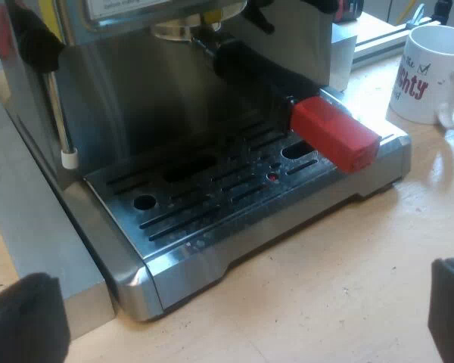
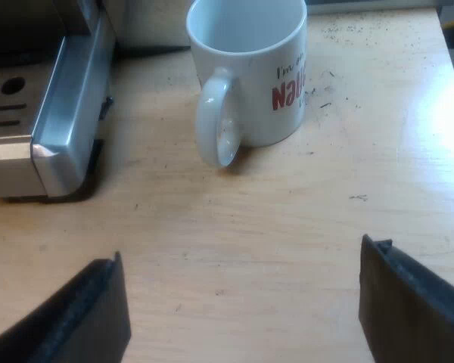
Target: Place mug into machine
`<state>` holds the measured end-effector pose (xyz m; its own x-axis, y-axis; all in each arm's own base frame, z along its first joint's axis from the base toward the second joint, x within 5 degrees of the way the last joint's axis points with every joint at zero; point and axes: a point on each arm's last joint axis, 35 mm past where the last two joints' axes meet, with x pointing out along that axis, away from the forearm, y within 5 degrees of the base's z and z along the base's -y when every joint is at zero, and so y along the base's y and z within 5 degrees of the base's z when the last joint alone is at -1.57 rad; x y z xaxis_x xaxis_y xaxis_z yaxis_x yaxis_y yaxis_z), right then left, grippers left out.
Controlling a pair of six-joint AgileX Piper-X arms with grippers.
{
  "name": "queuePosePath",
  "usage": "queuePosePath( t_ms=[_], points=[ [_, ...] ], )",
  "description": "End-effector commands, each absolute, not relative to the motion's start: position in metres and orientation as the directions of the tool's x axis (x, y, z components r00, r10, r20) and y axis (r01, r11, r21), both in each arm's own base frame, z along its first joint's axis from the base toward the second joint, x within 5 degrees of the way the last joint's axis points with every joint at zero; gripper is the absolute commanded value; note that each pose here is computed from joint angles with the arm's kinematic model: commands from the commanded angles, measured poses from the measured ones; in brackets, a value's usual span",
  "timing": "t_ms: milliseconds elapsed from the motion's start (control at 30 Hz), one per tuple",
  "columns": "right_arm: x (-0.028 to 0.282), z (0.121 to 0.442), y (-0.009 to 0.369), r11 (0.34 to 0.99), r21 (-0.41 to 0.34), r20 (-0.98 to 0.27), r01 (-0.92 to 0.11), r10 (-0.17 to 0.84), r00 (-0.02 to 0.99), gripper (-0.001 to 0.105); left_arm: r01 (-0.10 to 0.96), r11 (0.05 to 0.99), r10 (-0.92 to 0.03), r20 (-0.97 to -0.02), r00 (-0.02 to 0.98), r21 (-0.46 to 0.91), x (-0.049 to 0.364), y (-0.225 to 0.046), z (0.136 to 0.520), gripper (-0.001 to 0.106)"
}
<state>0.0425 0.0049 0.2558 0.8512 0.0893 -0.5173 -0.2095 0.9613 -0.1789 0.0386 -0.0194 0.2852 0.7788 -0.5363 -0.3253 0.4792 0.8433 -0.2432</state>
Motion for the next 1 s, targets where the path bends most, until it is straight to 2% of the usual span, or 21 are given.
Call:
queuePosePath(
  t_ms=[33,533,700,867,1000],
  points=[
    [0.041,0.259,0.005,0.961,-0.179,-0.505,-0.211,0.094,0.858,0.065,0.485,0.84,-0.542,-0.319,0.778,-0.243,0.038,-0.02,0.287,0.105],
    [0.041,0.26,0.005,0.957,-0.183,-0.503,-0.224,0.105,0.858,0.065,0.485,0.84,-0.542,-0.321,0.777,-0.244,0.039,-0.02,0.286,0.105],
    [0.05,0.256,0.009,0.941,-0.135,-0.56,-0.31,0.185,0.808,0.065,0.482,0.837,-0.545,-0.336,0.768,-0.257,0.042,-0.02,0.285,0.105],
    [0.069,0.249,0.015,0.908,-0.076,-0.659,-0.413,0.265,0.704,0.065,0.482,0.828,-0.559,-0.378,0.738,-0.285,0.051,-0.021,0.282,0.105],
    [0.085,0.249,0.018,0.891,-0.066,-0.681,-0.449,0.288,0.673,0.065,0.536,0.784,-0.62,-0.414,0.666,-0.313,0.057,-0.026,0.28,0.105]
  ],
)
